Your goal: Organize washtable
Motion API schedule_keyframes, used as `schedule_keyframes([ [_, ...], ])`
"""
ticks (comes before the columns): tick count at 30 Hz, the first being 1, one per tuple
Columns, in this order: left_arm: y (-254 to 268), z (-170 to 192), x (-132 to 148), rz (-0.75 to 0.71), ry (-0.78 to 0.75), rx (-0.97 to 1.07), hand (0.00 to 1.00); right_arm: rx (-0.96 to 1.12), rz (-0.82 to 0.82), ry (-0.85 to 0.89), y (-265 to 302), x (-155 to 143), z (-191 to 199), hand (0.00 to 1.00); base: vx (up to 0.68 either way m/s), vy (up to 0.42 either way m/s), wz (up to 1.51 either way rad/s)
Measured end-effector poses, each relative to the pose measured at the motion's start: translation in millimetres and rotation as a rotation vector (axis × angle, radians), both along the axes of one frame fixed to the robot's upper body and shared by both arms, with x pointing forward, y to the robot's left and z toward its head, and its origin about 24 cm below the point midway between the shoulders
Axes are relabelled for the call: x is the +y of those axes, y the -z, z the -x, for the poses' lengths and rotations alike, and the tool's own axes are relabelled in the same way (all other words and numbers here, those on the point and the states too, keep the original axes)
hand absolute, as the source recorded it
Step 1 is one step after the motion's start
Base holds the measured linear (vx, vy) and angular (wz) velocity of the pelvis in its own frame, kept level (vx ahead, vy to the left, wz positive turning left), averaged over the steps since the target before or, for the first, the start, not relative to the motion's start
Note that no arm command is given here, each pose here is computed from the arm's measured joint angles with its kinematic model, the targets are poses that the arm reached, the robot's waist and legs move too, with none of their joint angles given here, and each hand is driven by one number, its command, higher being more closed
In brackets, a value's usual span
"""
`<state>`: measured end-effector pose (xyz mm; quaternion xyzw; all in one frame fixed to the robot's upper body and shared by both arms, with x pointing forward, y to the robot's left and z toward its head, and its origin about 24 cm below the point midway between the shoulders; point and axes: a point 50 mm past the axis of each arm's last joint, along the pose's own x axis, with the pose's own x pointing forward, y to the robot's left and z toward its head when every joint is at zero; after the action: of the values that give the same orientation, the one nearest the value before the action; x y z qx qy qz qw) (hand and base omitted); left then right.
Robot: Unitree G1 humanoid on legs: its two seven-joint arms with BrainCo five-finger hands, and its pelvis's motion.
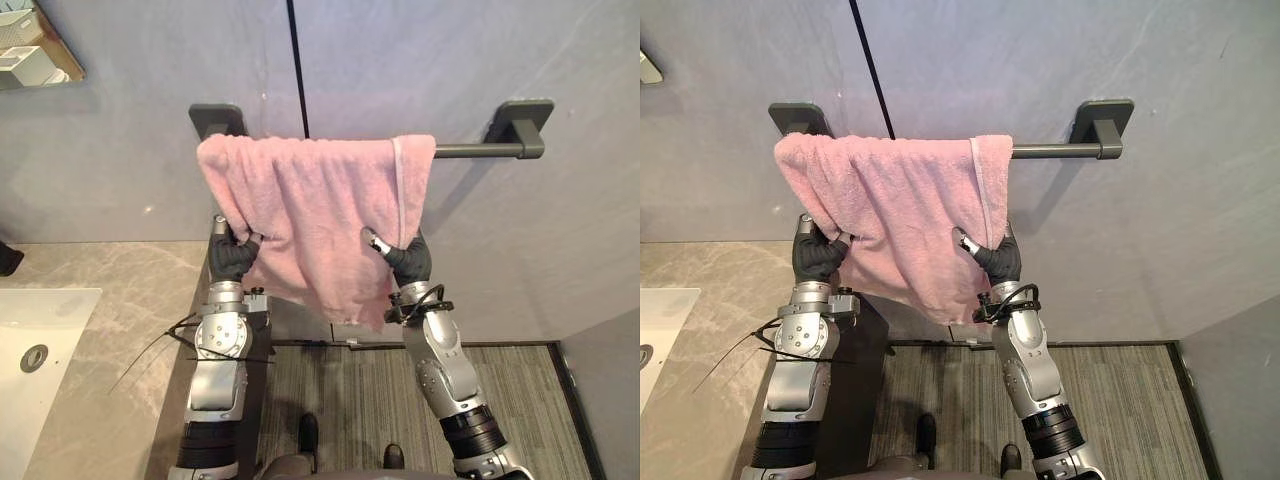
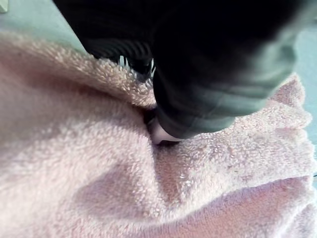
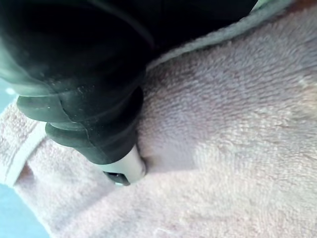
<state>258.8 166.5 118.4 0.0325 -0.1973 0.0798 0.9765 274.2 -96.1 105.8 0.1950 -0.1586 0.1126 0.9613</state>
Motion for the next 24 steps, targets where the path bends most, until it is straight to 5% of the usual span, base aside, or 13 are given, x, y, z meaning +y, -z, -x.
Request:
schedule_keyframes([
  [24, -10.3, -2.8, -12.4, 0.012, 0.059, -0.056, 1.0, -0.018, 0.052, 0.122, -5.9, -31.7, -20.0, 1.0, 0.0, -0.001, -0.01],
])
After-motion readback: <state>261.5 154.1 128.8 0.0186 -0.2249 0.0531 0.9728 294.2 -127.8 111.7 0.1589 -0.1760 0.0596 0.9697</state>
